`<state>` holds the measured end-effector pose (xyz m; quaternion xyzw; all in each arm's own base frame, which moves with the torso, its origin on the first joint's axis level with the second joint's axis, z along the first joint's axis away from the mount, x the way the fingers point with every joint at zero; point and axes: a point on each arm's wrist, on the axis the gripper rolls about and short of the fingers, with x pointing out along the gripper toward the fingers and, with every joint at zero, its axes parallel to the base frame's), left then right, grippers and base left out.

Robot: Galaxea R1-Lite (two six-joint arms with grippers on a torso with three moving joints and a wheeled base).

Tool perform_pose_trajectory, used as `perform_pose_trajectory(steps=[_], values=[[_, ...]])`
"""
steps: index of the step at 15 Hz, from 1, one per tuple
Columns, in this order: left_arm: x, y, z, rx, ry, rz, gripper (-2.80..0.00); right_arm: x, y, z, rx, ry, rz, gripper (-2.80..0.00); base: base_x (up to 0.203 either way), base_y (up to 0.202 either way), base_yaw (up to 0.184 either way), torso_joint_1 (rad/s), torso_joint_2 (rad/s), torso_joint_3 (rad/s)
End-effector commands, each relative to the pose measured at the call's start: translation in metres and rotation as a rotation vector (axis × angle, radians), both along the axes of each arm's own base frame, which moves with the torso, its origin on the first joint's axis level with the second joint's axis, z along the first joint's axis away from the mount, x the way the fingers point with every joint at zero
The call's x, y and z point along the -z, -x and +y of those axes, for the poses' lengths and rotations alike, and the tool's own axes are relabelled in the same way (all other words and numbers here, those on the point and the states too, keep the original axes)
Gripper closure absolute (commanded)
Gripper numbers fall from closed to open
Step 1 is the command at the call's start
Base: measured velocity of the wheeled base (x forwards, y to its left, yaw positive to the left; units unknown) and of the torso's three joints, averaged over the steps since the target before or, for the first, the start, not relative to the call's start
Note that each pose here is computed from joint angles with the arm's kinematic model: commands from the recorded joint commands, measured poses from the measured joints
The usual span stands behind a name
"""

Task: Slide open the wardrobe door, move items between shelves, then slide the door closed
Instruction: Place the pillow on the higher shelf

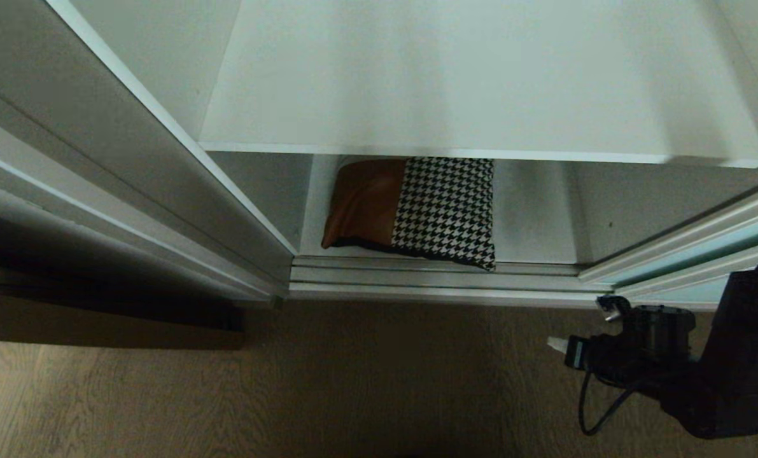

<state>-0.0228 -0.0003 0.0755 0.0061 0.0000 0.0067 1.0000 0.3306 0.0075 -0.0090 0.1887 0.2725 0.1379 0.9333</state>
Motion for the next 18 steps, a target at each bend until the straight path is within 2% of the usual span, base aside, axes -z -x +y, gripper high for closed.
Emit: perform_pose_trajectory(steps=[1,3,5,10,11,12,18], values=[[0.0,0.0,0.0,0.0,0.0,0.003,0.0,0.001,-0.012,0.008,-0.019,-0.005,-0.024,0.0,0.0,0.0,0.0,0.0,0.0,0.0],[0.0,0.0,0.0,0.0,0.0,0.003,0.0,-0.004,-0.02,0.016,-0.036,-0.017,-0.033,0.0,0.0,0.0,0.0,0.0,0.0,0.0],[0.0,0.0,0.0,0.0,0.0,0.003,0.0,-0.014,-0.021,0.033,-0.051,-0.079,-0.034,0.0,0.0,0.0,0.0,0.0,0.0,0.0],[0.0,0.0,0.0,0.0,0.0,0.003,0.0,-0.016,-0.021,0.056,-0.105,-0.097,-0.035,0.0,0.0,0.0,0.0,0.0,0.0,0.0],[0.0,0.0,0.0,0.0,0.0,0.003,0.0,-0.018,-0.025,0.056,-0.104,-0.102,-0.049,-0.29,0.0,0.0,0.0,0.0,0.0,0.0],[0.0,0.0,0.0,0.0,0.0,0.003,0.0,-0.021,-0.028,0.057,-0.104,-0.104,-0.061,-2.8,0.0,0.0,0.0,0.0,0.0,0.0],[0.0,0.0,0.0,0.0,0.0,0.003,0.0,-0.032,-0.054,0.065,-0.108,-0.137,-0.136,-2.8,0.0,0.0,0.0,0.0,0.0,0.0]])
